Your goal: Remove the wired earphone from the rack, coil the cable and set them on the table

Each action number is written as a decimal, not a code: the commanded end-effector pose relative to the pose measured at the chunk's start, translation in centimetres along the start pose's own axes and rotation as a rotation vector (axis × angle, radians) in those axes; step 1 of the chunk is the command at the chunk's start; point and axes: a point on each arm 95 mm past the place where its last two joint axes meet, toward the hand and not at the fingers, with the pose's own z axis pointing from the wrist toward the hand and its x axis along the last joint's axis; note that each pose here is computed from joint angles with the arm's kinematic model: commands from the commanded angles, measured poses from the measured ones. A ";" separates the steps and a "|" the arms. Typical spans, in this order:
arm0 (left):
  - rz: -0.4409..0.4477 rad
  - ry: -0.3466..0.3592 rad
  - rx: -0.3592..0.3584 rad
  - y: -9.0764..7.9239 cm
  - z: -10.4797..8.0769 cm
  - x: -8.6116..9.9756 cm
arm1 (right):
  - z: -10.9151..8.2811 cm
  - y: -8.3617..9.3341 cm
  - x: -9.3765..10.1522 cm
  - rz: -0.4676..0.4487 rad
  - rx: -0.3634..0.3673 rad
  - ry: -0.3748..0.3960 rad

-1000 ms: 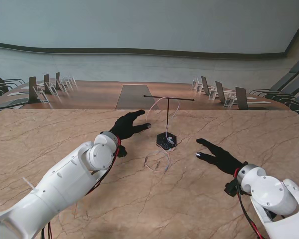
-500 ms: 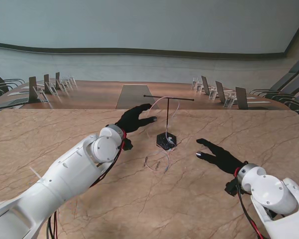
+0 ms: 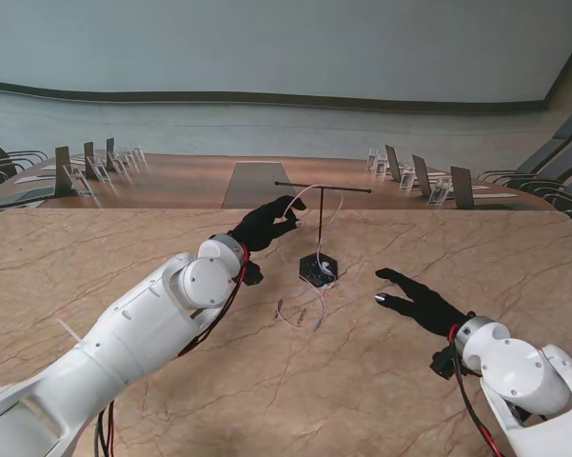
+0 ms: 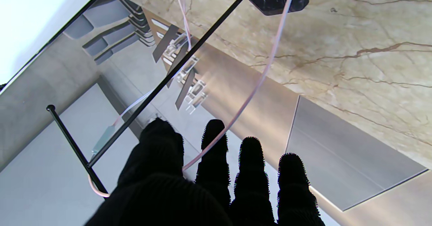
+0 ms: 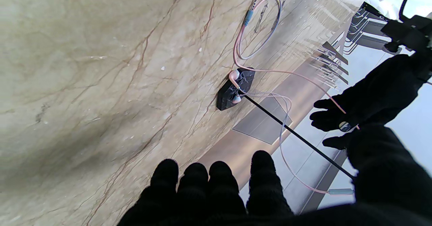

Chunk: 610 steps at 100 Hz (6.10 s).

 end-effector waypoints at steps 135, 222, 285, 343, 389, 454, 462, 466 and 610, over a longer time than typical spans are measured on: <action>0.022 0.097 0.015 0.1 -2.3 3.1 | 0.4 -1.1 1.1 -0.006 0.031 0.028; -0.012 0.186 0.127 -2.4 -4.2 5.2 | 0.4 -1.4 1.1 -0.016 0.031 0.036; -0.065 0.098 0.052 2.2 -8.2 3.6 | 1.4 -1.1 3.1 -0.042 0.040 0.106; -0.076 0.088 -0.031 5.8 -10.5 3.5 | 5.1 -0.3 6.2 0.005 0.033 0.202; -0.053 0.096 -0.108 7.8 -11.0 3.9 | 7.3 1.2 9.4 0.054 0.011 0.315; -0.028 0.076 -0.153 8.6 -11.4 3.6 | 7.9 1.9 11.2 0.092 0.009 0.341; -0.026 0.071 -0.164 8.8 -11.5 3.5 | 7.9 1.9 11.2 0.097 0.005 0.338; -0.024 0.070 -0.169 8.8 -11.5 3.4 | 8.0 1.8 11.3 0.097 0.004 0.336; -0.012 0.020 -0.208 8.8 -12.0 2.5 | 8.1 0.4 10.6 0.085 -0.036 0.344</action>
